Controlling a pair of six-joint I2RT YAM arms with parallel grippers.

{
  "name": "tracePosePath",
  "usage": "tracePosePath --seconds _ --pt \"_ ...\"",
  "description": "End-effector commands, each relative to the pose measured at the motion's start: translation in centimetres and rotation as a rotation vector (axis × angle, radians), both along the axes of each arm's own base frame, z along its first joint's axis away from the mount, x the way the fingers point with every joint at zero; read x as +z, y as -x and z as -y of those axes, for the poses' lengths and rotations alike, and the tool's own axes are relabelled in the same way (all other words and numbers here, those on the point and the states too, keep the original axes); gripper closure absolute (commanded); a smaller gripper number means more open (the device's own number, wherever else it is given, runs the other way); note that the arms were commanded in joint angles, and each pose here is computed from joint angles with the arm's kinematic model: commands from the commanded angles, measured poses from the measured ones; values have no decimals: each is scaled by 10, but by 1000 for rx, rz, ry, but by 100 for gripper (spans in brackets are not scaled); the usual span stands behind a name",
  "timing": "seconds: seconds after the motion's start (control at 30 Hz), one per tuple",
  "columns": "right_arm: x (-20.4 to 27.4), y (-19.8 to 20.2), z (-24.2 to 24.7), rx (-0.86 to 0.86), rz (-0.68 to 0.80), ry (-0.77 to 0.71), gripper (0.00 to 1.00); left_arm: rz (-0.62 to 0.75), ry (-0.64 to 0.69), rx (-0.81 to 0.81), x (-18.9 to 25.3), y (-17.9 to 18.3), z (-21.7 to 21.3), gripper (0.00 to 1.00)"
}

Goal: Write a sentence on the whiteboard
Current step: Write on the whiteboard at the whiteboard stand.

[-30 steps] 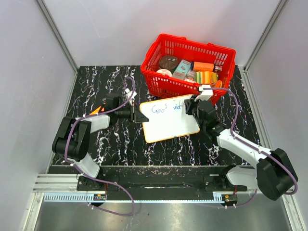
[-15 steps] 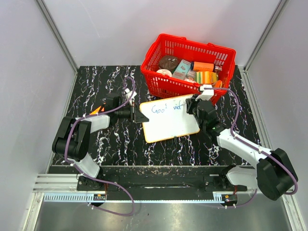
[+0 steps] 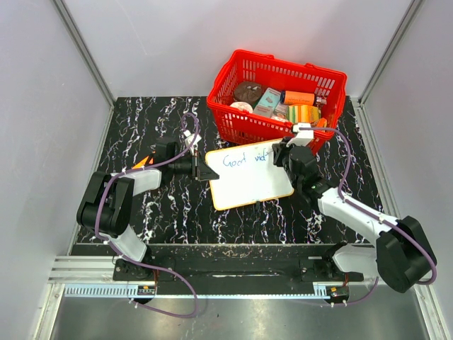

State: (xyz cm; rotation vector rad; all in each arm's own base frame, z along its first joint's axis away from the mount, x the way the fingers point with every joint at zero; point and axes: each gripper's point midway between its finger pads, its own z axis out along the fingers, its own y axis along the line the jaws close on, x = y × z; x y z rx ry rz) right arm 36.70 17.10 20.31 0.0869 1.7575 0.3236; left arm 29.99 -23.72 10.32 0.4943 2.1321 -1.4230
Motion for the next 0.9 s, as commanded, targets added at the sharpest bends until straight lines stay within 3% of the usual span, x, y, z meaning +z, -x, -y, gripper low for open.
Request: tracePosePath --seconds 0.0,0.87 --pt "16 -5 -11 38 25 -35 100 36 -155 62 -40 -10 -11 100" --pt "-14 17 4 30 -47 0 100 38 -156 64 -40 -11 -11 100"
